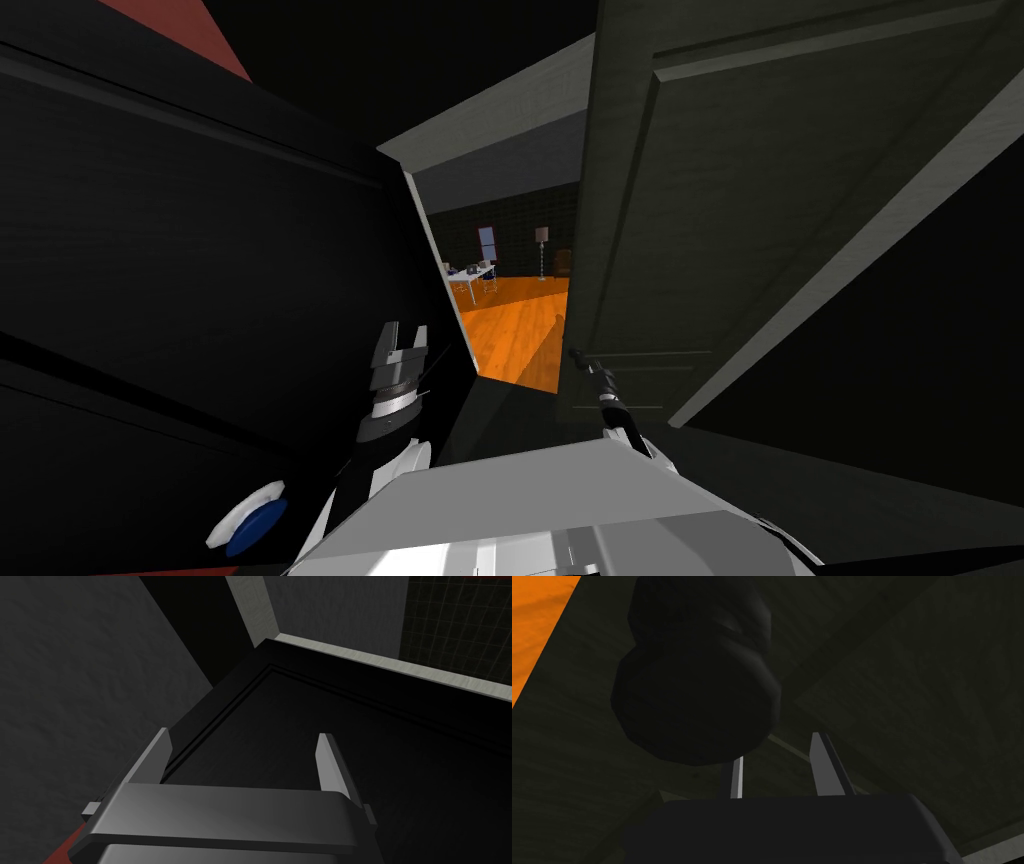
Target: Pull the door open
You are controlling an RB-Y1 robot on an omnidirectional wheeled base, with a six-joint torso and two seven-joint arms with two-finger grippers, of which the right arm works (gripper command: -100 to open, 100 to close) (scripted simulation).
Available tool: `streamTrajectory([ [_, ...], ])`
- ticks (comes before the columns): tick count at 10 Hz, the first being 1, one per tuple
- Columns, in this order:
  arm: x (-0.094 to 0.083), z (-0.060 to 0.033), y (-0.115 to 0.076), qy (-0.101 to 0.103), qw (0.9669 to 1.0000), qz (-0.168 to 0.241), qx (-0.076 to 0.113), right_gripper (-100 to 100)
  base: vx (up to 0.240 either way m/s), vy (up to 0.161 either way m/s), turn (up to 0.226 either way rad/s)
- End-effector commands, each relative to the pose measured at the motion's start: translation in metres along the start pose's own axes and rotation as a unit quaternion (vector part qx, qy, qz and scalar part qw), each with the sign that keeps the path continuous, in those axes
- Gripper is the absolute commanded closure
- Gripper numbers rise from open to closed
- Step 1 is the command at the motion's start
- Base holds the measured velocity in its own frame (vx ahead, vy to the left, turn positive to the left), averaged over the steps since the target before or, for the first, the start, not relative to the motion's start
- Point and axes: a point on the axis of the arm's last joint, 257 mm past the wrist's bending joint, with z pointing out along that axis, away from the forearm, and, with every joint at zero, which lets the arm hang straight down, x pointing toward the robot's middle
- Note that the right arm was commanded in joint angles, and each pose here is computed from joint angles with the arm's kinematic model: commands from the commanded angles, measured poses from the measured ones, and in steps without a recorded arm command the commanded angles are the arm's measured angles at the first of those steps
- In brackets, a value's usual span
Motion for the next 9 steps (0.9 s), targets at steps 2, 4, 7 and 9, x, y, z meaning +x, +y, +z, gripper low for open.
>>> streamTrajectory([
  [2,0.0219,0.0025,-0.0181,0.013,0.9984,0.055,0.006,-100,-0.071,-0.016,0.052],
  [4,0.0227,0.0026,-0.0195,0.01,0.9964,0.084,0.004,-100,-0.06,-0.017,0.039],
  [7,0.0244,0.0026,-0.0224,0.004,0.9901,0.141,0.001,-100,-0.054,-0.014,0.044],
  [9,0.0244,0.0026,-0.0224,0.004,0.9899,0.142,0.001,-100,-0.032,-0.015,0.009],
])
